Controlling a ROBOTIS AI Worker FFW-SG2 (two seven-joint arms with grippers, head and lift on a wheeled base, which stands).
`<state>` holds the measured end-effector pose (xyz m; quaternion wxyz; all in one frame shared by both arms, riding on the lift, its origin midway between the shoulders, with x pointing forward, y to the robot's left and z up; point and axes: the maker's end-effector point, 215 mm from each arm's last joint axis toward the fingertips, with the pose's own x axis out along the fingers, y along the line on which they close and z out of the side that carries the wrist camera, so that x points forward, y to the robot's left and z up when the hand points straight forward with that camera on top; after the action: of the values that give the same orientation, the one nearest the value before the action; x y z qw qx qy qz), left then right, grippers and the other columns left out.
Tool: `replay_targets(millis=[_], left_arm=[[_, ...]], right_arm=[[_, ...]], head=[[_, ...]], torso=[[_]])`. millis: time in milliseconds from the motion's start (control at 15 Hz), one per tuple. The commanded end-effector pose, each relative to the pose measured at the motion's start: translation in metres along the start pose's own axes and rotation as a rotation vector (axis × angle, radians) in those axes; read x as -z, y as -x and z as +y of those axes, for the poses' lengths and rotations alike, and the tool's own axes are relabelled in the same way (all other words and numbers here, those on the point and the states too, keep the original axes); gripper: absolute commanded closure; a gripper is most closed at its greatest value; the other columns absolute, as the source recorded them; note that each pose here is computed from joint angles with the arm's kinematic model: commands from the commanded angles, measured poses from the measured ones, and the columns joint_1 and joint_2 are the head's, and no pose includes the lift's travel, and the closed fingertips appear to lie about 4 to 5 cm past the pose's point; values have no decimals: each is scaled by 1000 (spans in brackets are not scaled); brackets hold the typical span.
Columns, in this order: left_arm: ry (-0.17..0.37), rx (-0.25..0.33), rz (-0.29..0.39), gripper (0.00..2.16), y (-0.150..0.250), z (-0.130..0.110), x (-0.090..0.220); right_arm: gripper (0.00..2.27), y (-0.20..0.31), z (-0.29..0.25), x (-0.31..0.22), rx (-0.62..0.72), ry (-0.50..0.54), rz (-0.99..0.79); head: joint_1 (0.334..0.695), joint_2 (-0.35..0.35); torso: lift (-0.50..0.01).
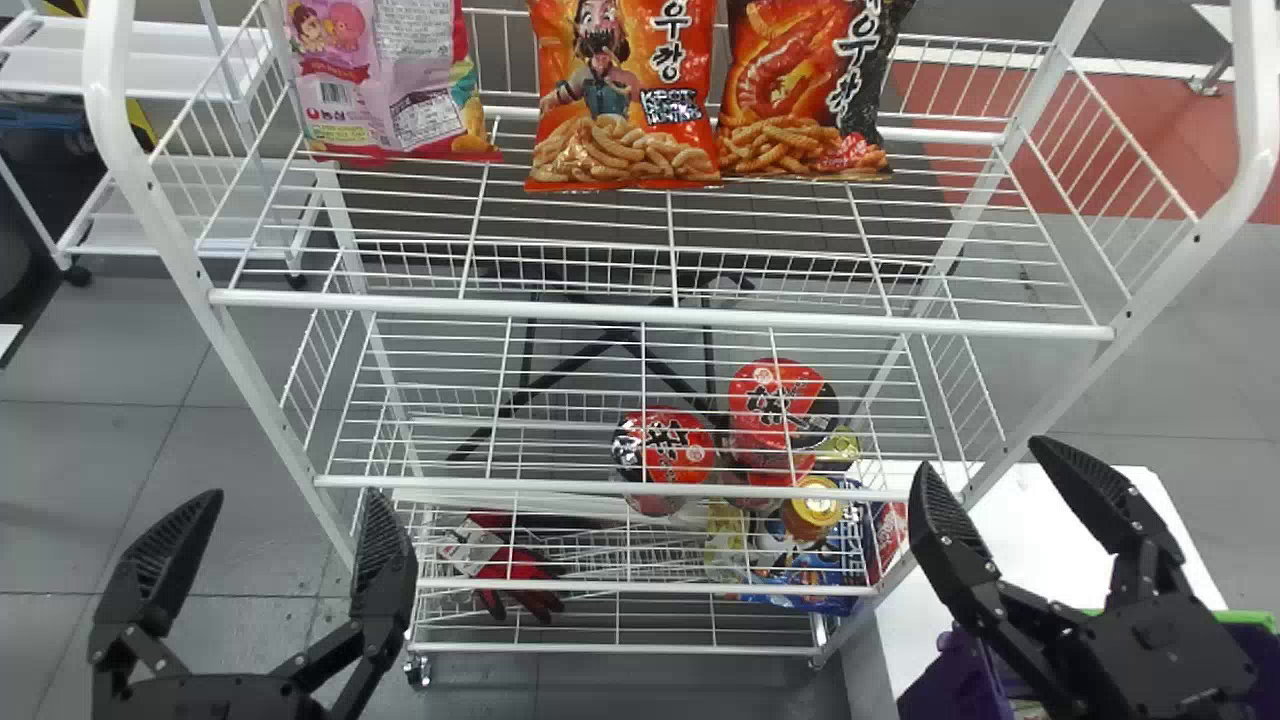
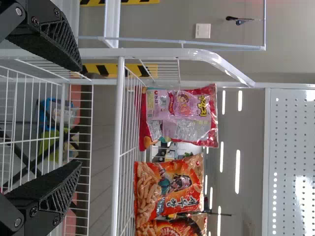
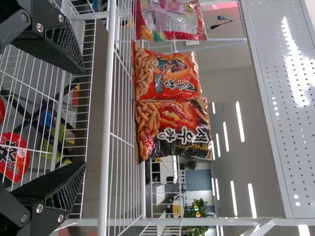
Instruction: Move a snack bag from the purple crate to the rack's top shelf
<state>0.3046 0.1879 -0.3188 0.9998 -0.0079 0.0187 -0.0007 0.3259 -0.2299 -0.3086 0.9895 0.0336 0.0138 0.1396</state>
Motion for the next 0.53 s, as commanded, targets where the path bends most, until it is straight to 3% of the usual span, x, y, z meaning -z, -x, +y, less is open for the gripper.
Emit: replay_targets(millis=[0, 467], left_arm=[[0, 0, -2, 147, 0, 0, -1], [0, 1, -1, 147, 1, -1, -1]], right_arm=[[184, 0, 0, -1, 2, 4, 0], [184, 0, -1, -5, 3, 13, -6]], head=[[695, -79], [695, -83]], torso=[[-181], [-209]])
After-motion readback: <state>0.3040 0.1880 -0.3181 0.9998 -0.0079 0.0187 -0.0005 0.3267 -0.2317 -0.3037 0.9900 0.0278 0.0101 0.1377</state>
